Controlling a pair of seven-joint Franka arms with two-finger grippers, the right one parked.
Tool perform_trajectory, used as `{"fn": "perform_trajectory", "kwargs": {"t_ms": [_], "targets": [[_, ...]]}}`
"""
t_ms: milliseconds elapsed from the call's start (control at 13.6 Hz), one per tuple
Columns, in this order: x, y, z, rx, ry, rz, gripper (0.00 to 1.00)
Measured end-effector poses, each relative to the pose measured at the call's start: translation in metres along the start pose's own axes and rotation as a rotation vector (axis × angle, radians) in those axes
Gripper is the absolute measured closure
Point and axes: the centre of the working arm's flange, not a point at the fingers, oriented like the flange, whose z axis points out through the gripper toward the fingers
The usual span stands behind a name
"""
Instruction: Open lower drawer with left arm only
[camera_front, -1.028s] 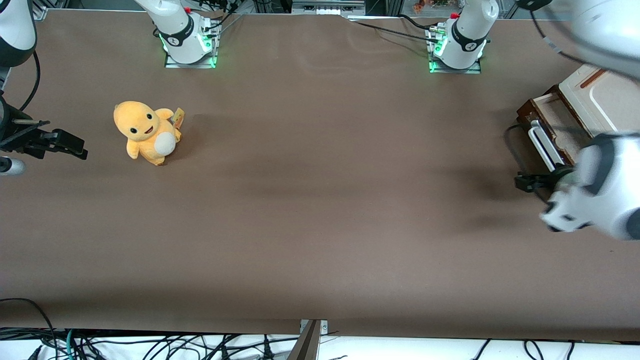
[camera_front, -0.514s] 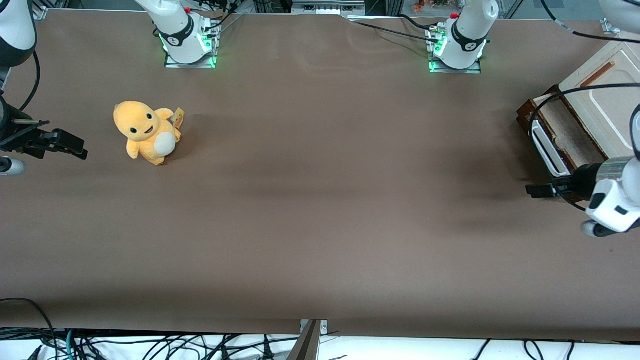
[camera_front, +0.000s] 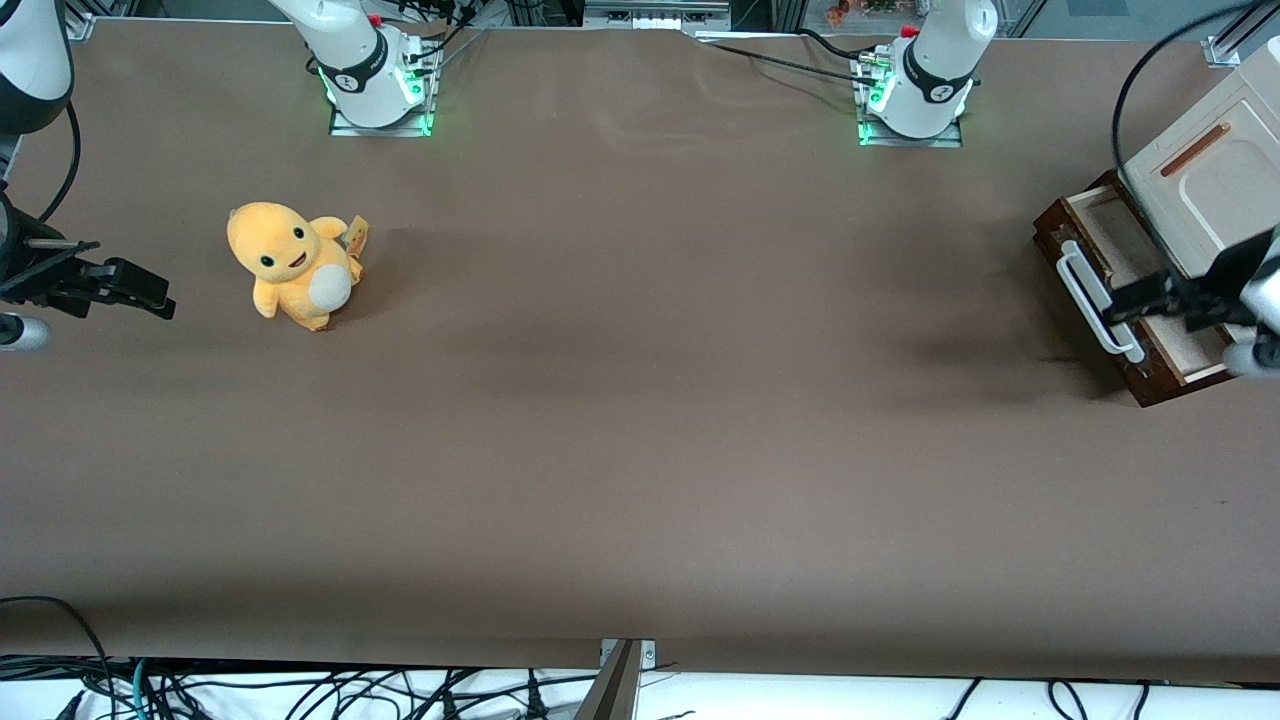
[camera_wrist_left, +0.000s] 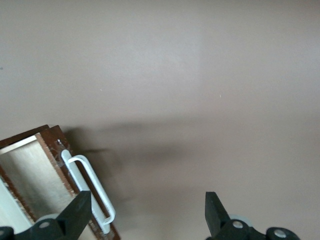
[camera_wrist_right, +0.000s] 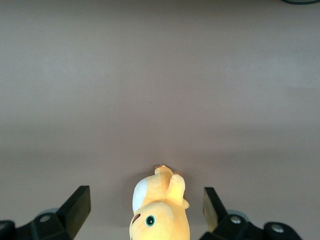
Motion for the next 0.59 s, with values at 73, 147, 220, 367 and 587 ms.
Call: {"fn": "perform_trajectory", "kwargs": {"t_ms": [73,147,220,367,587], "targets": [[-0.008,0.004,-0.003,0.019,-0.001,0.027,0.0],[-0.013,0.014,-0.005,0.041,-0.006,0.049,0.0],[-0.019,0.024,-0.003,0.05,-0.014,0.064,0.0],[-0.028,0.033,0.001,0.052,-0.019,0.067,0.0],[-0.035,0.029,0.0,0.052,-0.018,0.057,0.0]]}}
